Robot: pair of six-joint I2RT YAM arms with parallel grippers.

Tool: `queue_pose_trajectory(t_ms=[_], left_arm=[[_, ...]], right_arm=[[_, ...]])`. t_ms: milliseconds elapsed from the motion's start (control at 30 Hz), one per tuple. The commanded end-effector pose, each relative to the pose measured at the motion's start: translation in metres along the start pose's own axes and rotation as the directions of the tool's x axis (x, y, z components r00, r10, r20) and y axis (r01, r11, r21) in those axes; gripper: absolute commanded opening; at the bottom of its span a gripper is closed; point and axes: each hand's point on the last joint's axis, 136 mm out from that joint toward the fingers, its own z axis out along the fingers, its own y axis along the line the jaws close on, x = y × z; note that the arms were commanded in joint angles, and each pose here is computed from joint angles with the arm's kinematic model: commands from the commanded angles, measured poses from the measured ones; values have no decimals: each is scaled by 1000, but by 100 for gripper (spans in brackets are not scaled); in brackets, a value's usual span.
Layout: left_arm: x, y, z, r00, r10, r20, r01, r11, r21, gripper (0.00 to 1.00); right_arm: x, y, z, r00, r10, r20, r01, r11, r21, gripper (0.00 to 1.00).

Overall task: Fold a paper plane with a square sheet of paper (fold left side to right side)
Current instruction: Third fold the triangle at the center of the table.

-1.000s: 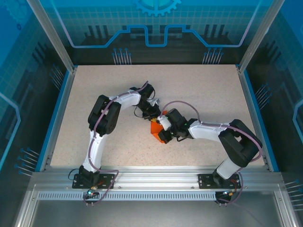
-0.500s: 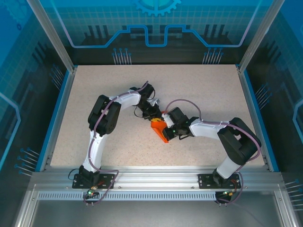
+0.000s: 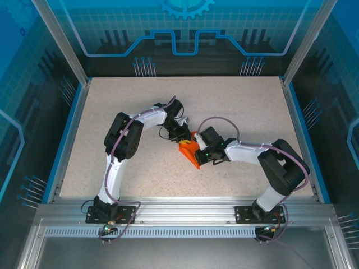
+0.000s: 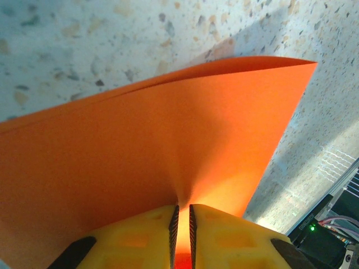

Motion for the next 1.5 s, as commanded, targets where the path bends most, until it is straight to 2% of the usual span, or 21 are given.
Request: queue_pose_trajectory(t_ms=[0,433,600,833,1167,1467], left_arm=[[10,21,18,999,-19,-44,16,998,-66,17],[10,22,18,999,-20,-46,17,998,-64,17],[10,23,19,999,-21,-47,18,998,-67,18],[11,23,19,999,-22,-48,19,998,-68,17],[10,23,19,999,-21,-46,17,997,-71,18],[11,23,20,999,-21,-47,17,997,-72,17]], right_arm=[[-3,-11,1,999,38,-12,-37,999,38,0],[-8,-13,-1,998,55,9,-55,997,47,0],[-13,-5,-6,999,32,33,-32,999,5,0],[-11,-8,-2,999,34,16,-35,999,24,0],[-18,0,-13,997,18,75,-17,1000,-19,0],[-15,-4,-7,999,16,45,-16,1000,0,0]])
